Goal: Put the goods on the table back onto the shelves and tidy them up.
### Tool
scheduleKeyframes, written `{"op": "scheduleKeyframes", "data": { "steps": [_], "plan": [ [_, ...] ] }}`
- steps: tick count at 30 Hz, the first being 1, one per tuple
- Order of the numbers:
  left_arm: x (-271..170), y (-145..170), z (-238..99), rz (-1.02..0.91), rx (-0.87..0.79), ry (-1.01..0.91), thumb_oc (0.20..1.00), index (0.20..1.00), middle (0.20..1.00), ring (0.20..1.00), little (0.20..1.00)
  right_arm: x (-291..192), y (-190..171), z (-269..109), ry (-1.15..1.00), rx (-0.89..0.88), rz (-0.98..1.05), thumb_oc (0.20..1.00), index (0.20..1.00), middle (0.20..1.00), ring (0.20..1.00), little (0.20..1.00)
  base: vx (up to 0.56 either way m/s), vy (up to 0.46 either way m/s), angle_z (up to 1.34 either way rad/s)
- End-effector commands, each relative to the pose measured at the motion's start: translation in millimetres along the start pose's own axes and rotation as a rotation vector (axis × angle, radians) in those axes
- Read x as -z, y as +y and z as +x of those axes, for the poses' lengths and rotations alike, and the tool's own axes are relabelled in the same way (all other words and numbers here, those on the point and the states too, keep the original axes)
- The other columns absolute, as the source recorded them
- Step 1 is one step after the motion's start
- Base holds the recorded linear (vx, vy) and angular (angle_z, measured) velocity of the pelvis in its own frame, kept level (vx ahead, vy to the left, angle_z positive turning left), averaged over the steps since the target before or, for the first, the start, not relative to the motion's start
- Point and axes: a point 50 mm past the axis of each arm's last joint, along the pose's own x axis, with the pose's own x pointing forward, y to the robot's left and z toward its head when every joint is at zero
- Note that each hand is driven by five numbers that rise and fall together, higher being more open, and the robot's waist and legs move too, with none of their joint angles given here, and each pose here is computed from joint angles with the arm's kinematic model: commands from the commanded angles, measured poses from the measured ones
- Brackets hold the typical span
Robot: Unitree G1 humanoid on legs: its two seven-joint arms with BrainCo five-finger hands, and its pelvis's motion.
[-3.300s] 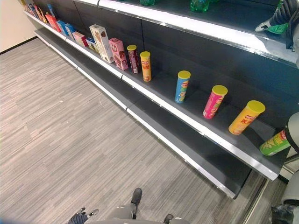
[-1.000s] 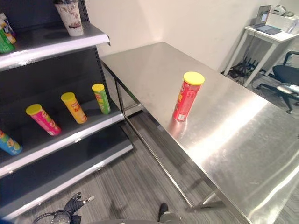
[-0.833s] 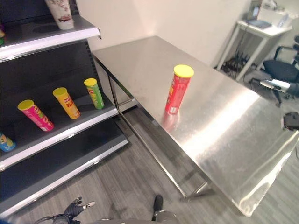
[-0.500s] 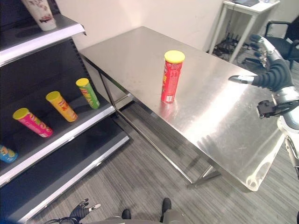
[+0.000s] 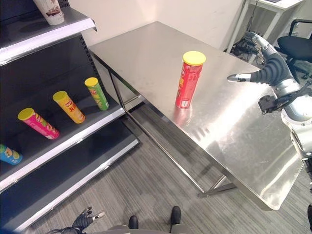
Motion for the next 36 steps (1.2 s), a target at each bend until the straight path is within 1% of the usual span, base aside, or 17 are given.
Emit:
{"op": "scheduleKeyframes", "data": {
  "steps": [1, 11, 21, 32, 36],
  "plan": [
    [-2, 27, 0, 0.001, -0.079, -0.010, 1.000, 1.000, 1.000, 1.000, 1.000, -25, -17, 19, -0.085, 0.036, -0.049, 1.000, 1.000, 1.000, 1.000, 1.000, 0.03, -0.033, 0.06],
    [-4, 26, 0, -0.001, -0.074, -0.025, 1.000, 1.000, 1.000, 1.000, 1.000, -25, -7, 35, -0.065, -0.011, -0.010, 1.000, 1.000, 1.000, 1.000, 1.000, 0.02, -0.016, 0.11],
    [-10, 25, 1, -0.001, -0.072, -0.049, 1.000, 1.000, 1.000, 1.000, 1.000, -16, -11, 45, 0.013, -0.004, -0.098, 1.000, 1.000, 1.000, 1.000, 1.000, 0.01, -0.011, 0.07],
    [-15, 22, 3, 0.011, -0.062, -0.056, 1.000, 1.000, 1.000, 1.000, 1.000, -3, -7, 50, 0.081, -0.016, -0.100, 1.000, 1.000, 1.000, 1.000, 1.000, 0.00, -0.002, 0.05],
    [-16, 22, 3, 0.009, -0.064, -0.057, 1.000, 1.000, 1.000, 1.000, 1.000, 1, -6, 51, 0.109, -0.021, -0.133, 1.000, 1.000, 1.000, 1.000, 1.000, 0.00, 0.000, 0.00]
  ]
}}
